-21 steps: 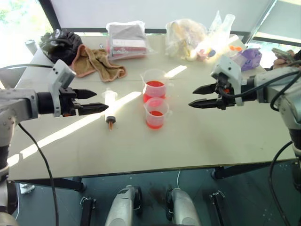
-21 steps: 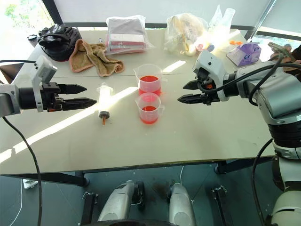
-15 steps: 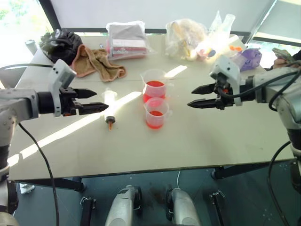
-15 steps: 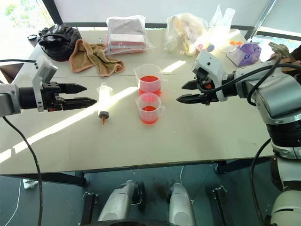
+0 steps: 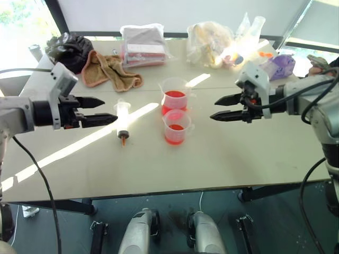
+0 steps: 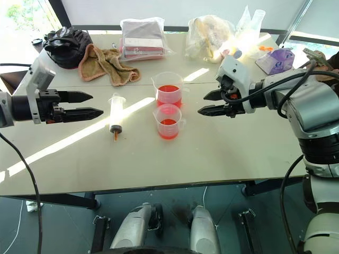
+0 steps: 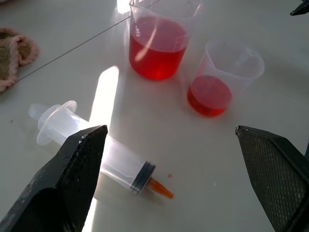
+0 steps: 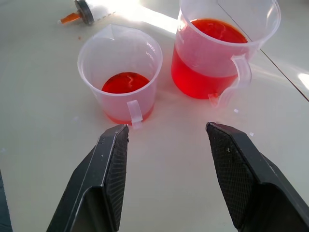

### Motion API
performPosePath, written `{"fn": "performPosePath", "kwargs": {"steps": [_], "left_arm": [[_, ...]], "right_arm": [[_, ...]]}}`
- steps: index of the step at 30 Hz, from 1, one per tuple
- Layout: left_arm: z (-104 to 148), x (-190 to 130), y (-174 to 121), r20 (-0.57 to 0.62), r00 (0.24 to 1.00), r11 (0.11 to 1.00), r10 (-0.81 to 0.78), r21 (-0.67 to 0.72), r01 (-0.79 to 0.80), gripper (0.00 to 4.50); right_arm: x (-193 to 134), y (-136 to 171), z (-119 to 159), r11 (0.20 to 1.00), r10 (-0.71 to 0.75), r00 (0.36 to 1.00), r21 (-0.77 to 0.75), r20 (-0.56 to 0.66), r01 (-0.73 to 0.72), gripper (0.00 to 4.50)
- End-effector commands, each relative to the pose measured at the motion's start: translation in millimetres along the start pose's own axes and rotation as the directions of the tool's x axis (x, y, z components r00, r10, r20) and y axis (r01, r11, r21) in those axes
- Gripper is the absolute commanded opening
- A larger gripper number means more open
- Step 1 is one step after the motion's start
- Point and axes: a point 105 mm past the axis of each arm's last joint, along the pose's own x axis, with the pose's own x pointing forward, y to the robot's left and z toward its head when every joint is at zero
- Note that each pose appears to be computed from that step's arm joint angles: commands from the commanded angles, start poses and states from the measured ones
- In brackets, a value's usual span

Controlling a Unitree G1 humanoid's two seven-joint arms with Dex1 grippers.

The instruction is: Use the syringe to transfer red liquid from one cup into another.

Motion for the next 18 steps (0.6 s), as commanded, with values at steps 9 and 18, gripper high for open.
{"fn": "performPosePath", "kwargs": {"steps": [9, 18], "left_arm": [[7, -5, 5, 0.029, 0.999, 1.000, 0.013, 0.024, -0.014, 4.45], [29, 23, 29, -0.043, 0.975, 0.962, 0.217, -0.163, -0.221, 4.45]], "right_arm": [[-11, 3, 16, 0.999, -0.015, 0.999, -0.046, 0.028, 0.016, 2.66], [-5, 7, 12, 0.999, -0.021, 0.999, -0.030, 0.035, 0.022, 2.66]]}}
